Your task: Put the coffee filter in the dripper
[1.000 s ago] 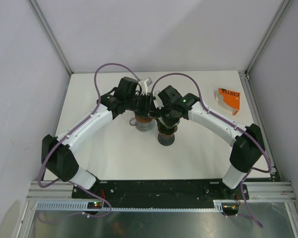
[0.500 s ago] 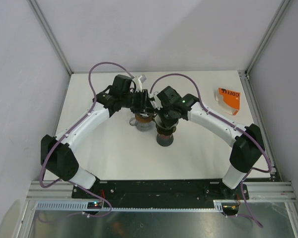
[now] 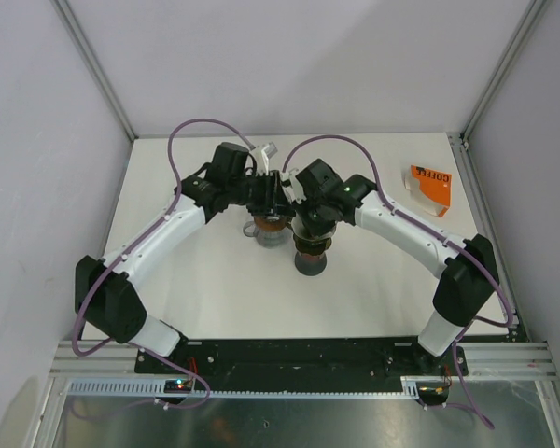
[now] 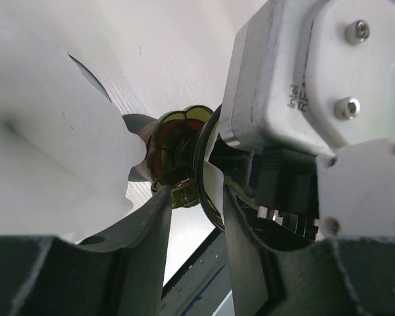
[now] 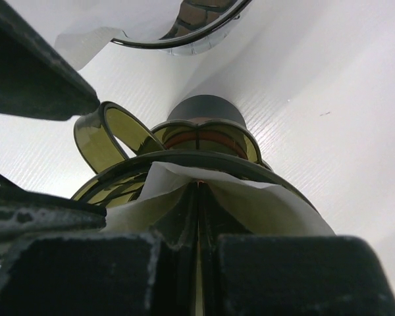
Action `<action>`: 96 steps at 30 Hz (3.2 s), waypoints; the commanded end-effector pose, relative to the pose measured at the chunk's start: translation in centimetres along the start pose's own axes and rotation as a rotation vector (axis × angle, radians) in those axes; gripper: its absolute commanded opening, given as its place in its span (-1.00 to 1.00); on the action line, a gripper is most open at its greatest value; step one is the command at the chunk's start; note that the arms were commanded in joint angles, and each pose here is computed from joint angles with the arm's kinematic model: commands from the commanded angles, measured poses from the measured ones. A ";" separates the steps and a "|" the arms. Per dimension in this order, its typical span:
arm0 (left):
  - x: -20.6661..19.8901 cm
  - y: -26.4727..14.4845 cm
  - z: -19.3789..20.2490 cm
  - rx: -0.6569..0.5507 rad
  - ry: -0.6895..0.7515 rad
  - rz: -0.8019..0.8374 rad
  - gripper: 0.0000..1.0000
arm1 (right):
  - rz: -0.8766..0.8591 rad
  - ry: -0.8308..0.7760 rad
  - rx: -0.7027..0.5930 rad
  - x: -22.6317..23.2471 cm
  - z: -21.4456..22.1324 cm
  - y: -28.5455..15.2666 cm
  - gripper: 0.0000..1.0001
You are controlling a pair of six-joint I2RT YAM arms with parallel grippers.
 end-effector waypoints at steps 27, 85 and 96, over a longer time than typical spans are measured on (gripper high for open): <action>-1.8 -2.0 -1.4 -0.097 0.099 0.021 -0.18 | 0.067 -0.053 -0.361 -0.2 -4.3 -10.0 -1.00; 6.3 3.7 -4.3 0.156 0.743 -0.336 -1.00 | 0.502 0.429 -0.549 -13.3 7.3 -17.3 0.74; 8.9 6.2 -1.7 0.308 0.692 -0.306 -1.00 | 0.451 0.415 -0.536 -13.0 7.5 -16.2 0.74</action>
Point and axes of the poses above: each gripper's point midway between its finger pads, its own y axis out along the fingers, its own x axis along the line the jaws close on, z = x × y, the point moved 7 cm from there along -y, back along the fingers, and after that the axes turned 6 degrees about -y, right-handed, at the moved point
